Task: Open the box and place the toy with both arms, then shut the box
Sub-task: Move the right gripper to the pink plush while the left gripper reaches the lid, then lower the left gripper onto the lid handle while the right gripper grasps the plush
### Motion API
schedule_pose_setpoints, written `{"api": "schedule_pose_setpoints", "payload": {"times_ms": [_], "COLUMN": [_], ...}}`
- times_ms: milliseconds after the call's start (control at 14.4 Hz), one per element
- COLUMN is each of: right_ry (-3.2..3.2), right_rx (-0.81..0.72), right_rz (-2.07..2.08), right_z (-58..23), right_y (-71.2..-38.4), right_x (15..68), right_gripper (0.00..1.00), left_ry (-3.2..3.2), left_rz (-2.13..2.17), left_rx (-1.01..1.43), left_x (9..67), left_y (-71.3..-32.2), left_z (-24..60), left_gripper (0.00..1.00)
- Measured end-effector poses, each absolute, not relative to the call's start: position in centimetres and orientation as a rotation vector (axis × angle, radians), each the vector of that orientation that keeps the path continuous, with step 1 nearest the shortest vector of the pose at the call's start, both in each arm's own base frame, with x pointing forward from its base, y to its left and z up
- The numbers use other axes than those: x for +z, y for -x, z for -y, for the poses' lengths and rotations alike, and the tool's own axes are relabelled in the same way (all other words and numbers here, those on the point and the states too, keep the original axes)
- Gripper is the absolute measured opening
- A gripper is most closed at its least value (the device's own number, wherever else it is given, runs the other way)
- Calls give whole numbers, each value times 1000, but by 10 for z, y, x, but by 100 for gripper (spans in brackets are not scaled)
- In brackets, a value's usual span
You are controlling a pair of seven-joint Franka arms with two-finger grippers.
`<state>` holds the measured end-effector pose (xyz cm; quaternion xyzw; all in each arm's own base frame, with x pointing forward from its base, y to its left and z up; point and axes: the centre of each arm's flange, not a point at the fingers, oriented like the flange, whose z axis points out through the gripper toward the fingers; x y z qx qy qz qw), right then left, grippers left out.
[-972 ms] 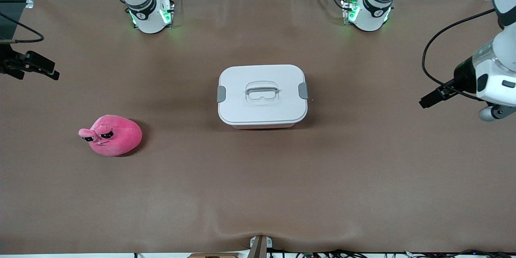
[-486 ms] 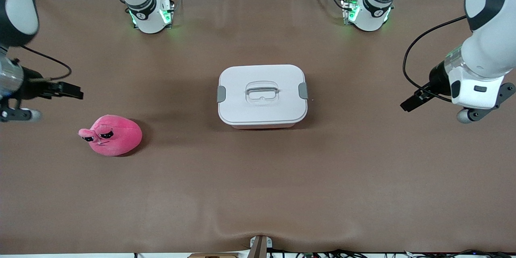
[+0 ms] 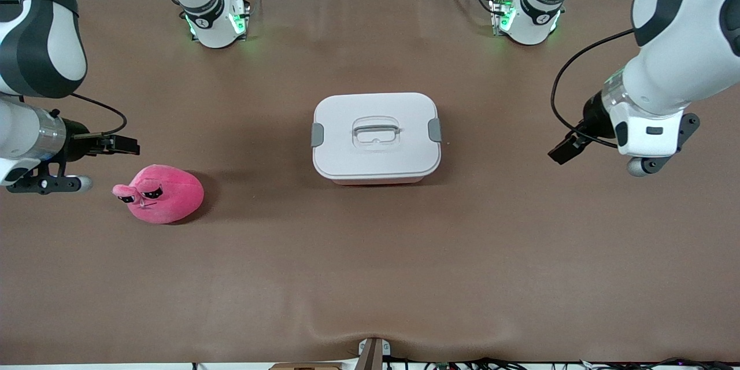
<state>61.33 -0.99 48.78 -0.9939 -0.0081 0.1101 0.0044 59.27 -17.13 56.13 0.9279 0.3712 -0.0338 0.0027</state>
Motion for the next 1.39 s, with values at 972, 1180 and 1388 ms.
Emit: {"api": "schedule_pose_setpoints", "payload": {"times_ms": [972, 1180, 1388], "right_ry": [3107, 3105, 3102], "right_rx": [82, 61, 69], "right_rz": [421, 455, 467], "right_z": [13, 13, 13], "right_y": [-625, -617, -610], "right_x": [375, 360, 347], "right_gripper": [100, 100, 100], "left_ry": [-2618, -2566, -2510], "left_rz": [-1655, -1739, -1799], "left_rx": [-122, -132, -122], "left_x": [527, 517, 511], "left_y": [-577, -574, -571], "left_z": [287, 304, 321], "left_gripper": [100, 100, 100]}}
